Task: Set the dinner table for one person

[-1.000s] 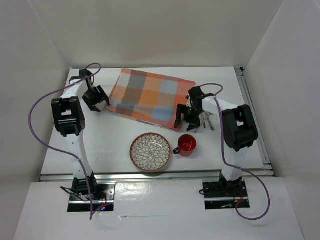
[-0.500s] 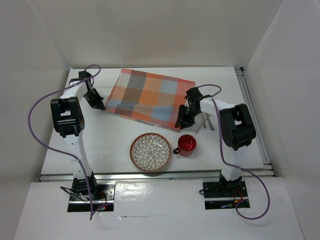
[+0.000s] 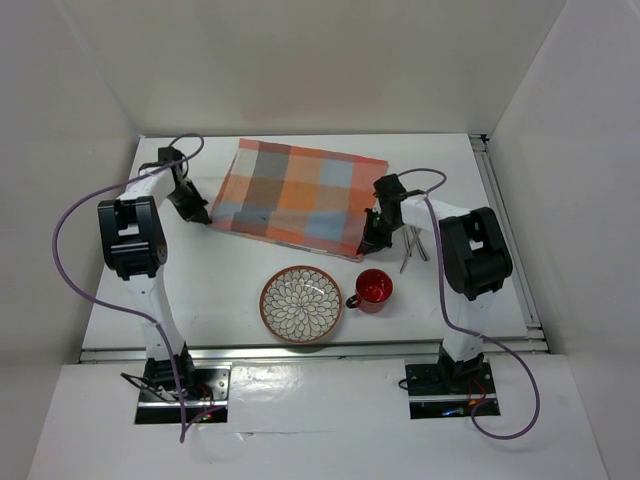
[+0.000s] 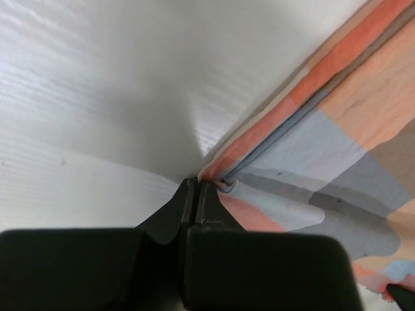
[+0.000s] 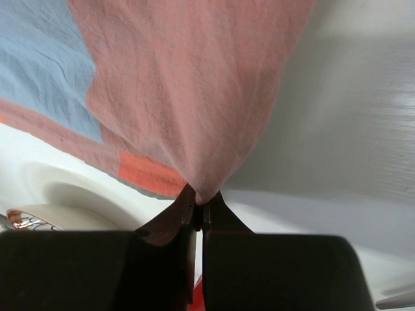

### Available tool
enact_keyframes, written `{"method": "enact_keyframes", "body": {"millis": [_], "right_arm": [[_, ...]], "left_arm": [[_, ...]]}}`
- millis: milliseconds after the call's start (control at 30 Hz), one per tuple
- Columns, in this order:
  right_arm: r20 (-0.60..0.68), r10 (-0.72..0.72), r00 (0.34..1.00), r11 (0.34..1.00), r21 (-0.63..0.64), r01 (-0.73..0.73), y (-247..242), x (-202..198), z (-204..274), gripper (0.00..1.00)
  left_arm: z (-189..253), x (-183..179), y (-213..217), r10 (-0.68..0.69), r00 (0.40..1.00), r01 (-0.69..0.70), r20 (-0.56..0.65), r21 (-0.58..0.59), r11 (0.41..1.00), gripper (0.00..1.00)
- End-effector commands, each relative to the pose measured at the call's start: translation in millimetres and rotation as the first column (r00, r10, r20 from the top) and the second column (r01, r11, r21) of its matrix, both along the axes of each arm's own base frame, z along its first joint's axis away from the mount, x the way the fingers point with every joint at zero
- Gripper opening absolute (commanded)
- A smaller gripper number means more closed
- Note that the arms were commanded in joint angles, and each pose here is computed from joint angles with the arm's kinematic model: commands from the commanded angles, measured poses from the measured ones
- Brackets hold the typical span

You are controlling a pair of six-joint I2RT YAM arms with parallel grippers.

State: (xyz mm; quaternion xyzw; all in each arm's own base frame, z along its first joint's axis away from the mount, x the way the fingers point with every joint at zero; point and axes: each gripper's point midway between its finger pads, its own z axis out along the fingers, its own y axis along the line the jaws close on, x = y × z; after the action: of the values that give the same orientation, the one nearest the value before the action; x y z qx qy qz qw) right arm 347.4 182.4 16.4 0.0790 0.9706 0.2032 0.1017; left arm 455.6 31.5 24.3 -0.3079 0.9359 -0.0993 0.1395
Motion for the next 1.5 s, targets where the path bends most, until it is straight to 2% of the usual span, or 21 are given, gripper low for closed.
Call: {"method": "enact_keyframes", "body": {"millis": [0,100,267,367,567,633,667,800,933,1100,1167,1200,1233,1267,1300,1333,1367,1433,1467], "right_arm": [[0.074,-0.011,0.997,1.0,-0.012,0.012,-2.9,20.8,16.2,0.0],[0.083,-0.011,0.996,1.0,-0.009,0.012,-2.0,23.7,19.0,0.0],[0.09,-0.008,0.996,1.0,0.001,0.008,0.5,26.7,24.4,0.0],[0.112,-0.006,0.994,1.0,0.013,0.005,-0.8,31.7,32.9,0.0],[0.184,-0.003,0.983,0.999,0.038,-0.004,-1.2,52.7,68.4,0.0],[0.235,-0.007,0.972,0.999,0.045,-0.004,-3.0,65.4,91.5,0.0],[0.235,-0.007,0.972,0.999,0.046,-0.004,-3.1,65.5,91.6,0.0],[0.351,-0.027,0.936,0.998,0.063,0.005,-12.2,93.2,142.8,0.0],[0.409,-0.035,0.912,0.997,0.075,0.004,-17.1,106.8,170.9,0.0],[0.376,0.008,0.927,0.993,0.107,-0.051,-9.8,92.9,158.5,0.0],[0.325,0.042,0.945,0.99,0.112,-0.082,-3.7,74.7,134.4,0.0],[0.309,0.049,0.95,0.988,0.123,-0.09,-2.1,69.7,126.2,0.0],[0.297,0.077,0.952,0.985,0.122,-0.118,4.1,62.1,117.5,0.0],[0.247,0.089,0.965,0.987,0.112,-0.119,1.5,52.0,96.1,0.0],[0.23,0.119,0.966,0.981,0.124,-0.15,12.8,43.8,88.3,0.0],[0.2,0.139,0.97,0.98,0.117,-0.164,15.1,35.6,75.6,0.0],[0.192,0.144,0.971,0.981,0.104,-0.166,16.0,32.4,71.5,0.0],[0.183,0.152,0.971,0.981,0.095,-0.171,18.0,28.2,67.4,0.0],[0.183,0.152,0.971,0.981,0.094,-0.171,17.9,27.6,65.1,0.0]], "left_arm": [[27.6,-3.1,-7.4,-0.052,0.997,0.052,0.065,-0.009,0.999,0.0],[48.5,-7.5,-20.1,-0.085,0.99,0.092,0.114,-0.063,0.994,0.0],[59.3,-22.0,-38.7,-0.102,0.986,0.121,0.129,-0.153,0.981,0.0],[78.6,-18.9,-43.5,-0.1,0.978,0.132,0.181,-0.171,0.976,0.0],[128.6,-2.2,-38.3,-0.097,0.961,0.141,0.26,-0.156,0.978,0.0],[158.5,12.6,-40.4,-0.109,0.934,0.17,0.341,-0.154,0.973,0.0],[157.2,9.6,-40.9,-0.108,0.939,0.168,0.328,-0.159,0.973,0.0],[208.3,24.5,-42.9,-0.103,0.894,0.195,0.435,-0.173,0.965,0.0],[238.9,27.0,-49.5,-0.106,0.863,0.226,0.495,-0.189,0.956,0.0],[221.5,5.4,-48.5,-0.126,0.891,0.222,0.436,-0.174,0.959,0.0],[182.7,-14.1,-40.9,-0.124,0.933,0.182,0.338,-0.146,0.972,0.0],[169.3,-22.8,-39.0,-0.117,0.947,0.165,0.299,-0.141,0.976,0.19],[161.3,-33.4,-36.6,-0.108,0.956,0.147,0.271,-0.126,0.981,0.35],[130.0,-54.4,-30.5,-0.086,0.98,0.108,0.178,-0.121,0.987,0.47],[121.8,-57.2,-30.9,-0.085,0.98,0.108,0.179,-0.12,0.987,0.52],[117.7,-63.8,-28.6,-0.076,0.981,0.099,0.177,-0.121,0.988,0.64],[99.8,-78.1,-31.5,-0.075,0.989,0.092,0.129,-0.135,0.986,0.72],[87.2,-85.9,-33.1,-0.074,0.991,0.09,0.111,-0.141,0.986,0.85],[79.1,-95.3,-35.1,-0.074,0.993,0.087,0.091,-0.147,0.985,0.96]]}}
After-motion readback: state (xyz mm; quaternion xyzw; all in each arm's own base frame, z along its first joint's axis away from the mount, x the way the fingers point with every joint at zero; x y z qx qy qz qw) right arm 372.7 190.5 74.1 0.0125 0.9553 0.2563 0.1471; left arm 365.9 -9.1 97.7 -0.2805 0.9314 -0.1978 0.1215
